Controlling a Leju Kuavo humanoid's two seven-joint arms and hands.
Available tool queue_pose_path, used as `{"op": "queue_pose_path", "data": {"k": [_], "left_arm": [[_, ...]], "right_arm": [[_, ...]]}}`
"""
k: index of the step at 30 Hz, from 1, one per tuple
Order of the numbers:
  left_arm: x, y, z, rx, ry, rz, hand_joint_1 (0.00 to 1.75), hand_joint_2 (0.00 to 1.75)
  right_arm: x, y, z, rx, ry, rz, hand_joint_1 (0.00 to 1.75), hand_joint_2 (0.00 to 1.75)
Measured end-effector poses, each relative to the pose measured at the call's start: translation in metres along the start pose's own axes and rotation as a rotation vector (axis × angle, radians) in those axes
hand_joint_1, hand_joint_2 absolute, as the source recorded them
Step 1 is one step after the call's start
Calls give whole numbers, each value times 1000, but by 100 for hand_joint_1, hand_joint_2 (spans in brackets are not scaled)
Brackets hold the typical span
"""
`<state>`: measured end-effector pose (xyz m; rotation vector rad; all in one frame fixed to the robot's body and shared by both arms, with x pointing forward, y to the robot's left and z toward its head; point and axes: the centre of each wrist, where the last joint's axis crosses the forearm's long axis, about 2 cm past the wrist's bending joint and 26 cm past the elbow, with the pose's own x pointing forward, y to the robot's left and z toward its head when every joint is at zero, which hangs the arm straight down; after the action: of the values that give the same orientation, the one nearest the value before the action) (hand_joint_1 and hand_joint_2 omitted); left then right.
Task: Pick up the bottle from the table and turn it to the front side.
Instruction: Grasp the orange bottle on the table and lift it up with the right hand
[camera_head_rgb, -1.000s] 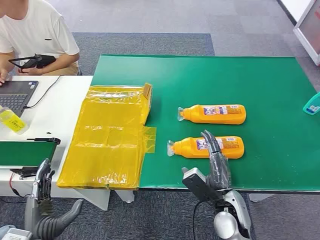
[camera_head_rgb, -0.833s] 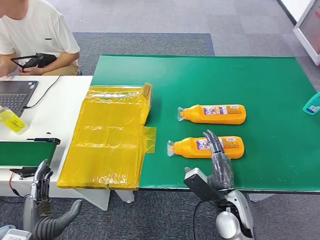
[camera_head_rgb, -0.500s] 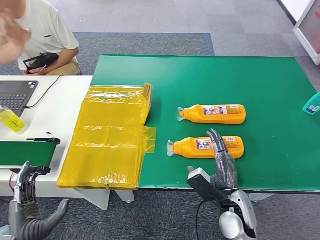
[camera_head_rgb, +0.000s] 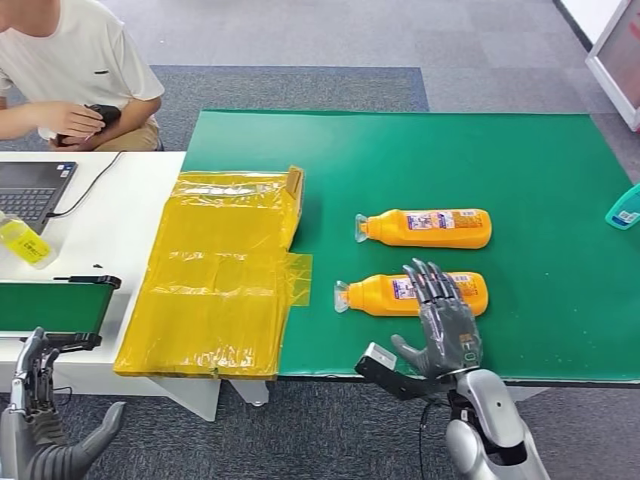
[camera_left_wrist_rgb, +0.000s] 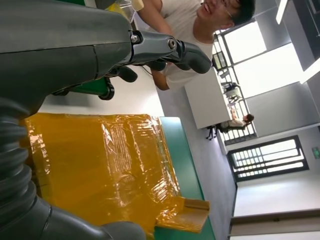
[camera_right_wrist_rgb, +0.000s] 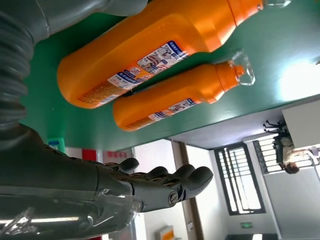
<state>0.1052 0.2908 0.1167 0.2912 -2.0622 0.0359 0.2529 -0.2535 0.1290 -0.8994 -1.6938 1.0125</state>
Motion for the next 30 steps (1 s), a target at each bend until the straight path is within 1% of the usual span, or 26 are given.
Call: {"op": "queue_pose_path", "data": {"k": [6, 10, 15, 17, 23, 27, 30], "left_arm": [[0, 1, 3, -6, 10, -7, 0, 175], [0, 1, 4, -15, 14, -2, 0, 175], [0, 0, 4, -28, 13, 16, 0, 175], [1, 0, 5, -34, 15, 25, 0, 175], [1, 0, 8, -30, 23, 32, 0, 175], [1, 0, 9, -34, 25, 33, 0, 175], [1, -1, 9, -38, 27, 34, 0, 175]], "right_arm": [[-12, 1, -27, 161, 4, 111, 0, 175], [-28, 2, -49, 271, 8, 149, 0, 175], [-48, -3, -74, 356, 43, 185, 0, 175], [-57, -8, -82, 378, 61, 191, 0, 175], [-85, -34, -98, 407, 107, 217, 0, 175], [-96, -45, -102, 416, 140, 260, 0, 175], [-100, -50, -106, 411, 156, 292, 0, 175]]}}
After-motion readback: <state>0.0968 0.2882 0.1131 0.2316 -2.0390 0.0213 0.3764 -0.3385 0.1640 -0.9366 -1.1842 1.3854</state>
